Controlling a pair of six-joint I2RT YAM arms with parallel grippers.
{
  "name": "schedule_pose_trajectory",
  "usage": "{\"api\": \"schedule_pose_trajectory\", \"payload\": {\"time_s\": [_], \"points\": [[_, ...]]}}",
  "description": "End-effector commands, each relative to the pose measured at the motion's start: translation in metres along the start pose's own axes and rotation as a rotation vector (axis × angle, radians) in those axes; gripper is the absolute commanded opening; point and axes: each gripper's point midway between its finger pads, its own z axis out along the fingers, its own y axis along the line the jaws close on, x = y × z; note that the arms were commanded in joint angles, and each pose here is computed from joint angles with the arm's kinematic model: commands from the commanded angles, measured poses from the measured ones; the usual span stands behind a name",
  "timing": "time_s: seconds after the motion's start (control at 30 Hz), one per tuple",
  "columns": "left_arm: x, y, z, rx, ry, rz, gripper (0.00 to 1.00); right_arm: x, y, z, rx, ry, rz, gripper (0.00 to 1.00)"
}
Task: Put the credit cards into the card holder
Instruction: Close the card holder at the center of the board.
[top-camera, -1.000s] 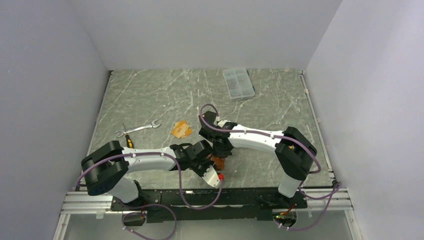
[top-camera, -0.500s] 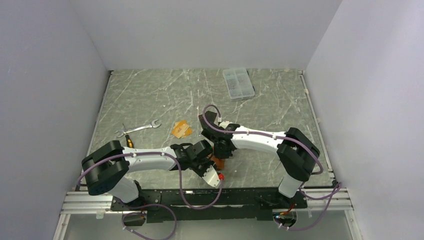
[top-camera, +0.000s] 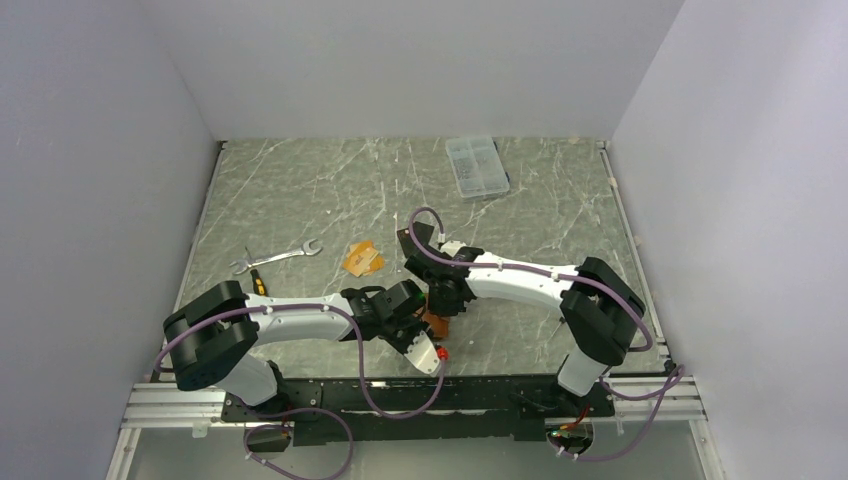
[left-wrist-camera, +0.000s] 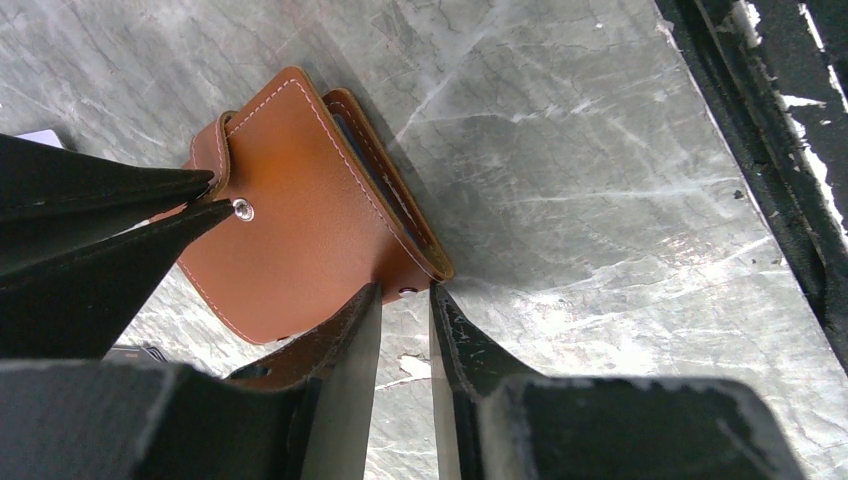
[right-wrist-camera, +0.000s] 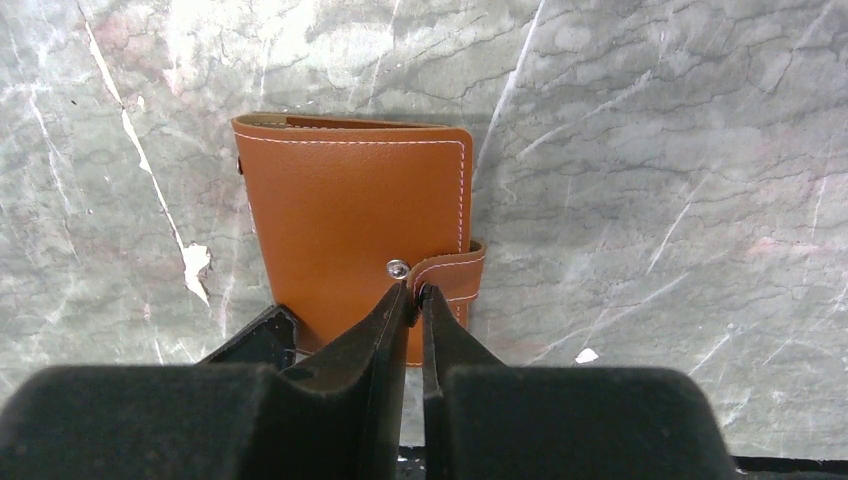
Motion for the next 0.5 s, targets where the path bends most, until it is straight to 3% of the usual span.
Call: {"api": "schedule_pose_trajectory", "payload": {"time_s": [0.0, 0.27, 0.47], "points": [[-0.0025, -0.0034, 0.0022, 0.033, -0.010, -0.002, 0.29, -0.0079, 0.0078, -0.0099, -0.042, -0.025, 0.031, 0.12], [-0.0019, -0.0046, 0.0030, 0.037, -0.009, -0.005, 0.29, -0.0079, 0.0096, -0.0106, -0.048, -0.022, 0.029, 0.18], [-0.0018, -0.0051, 0.0035, 0.038, -0.009, -0.008, 0.29, -0.0083, 0.0078, -0.0126, -0.048, -0.027, 0.042, 0.17]]}}
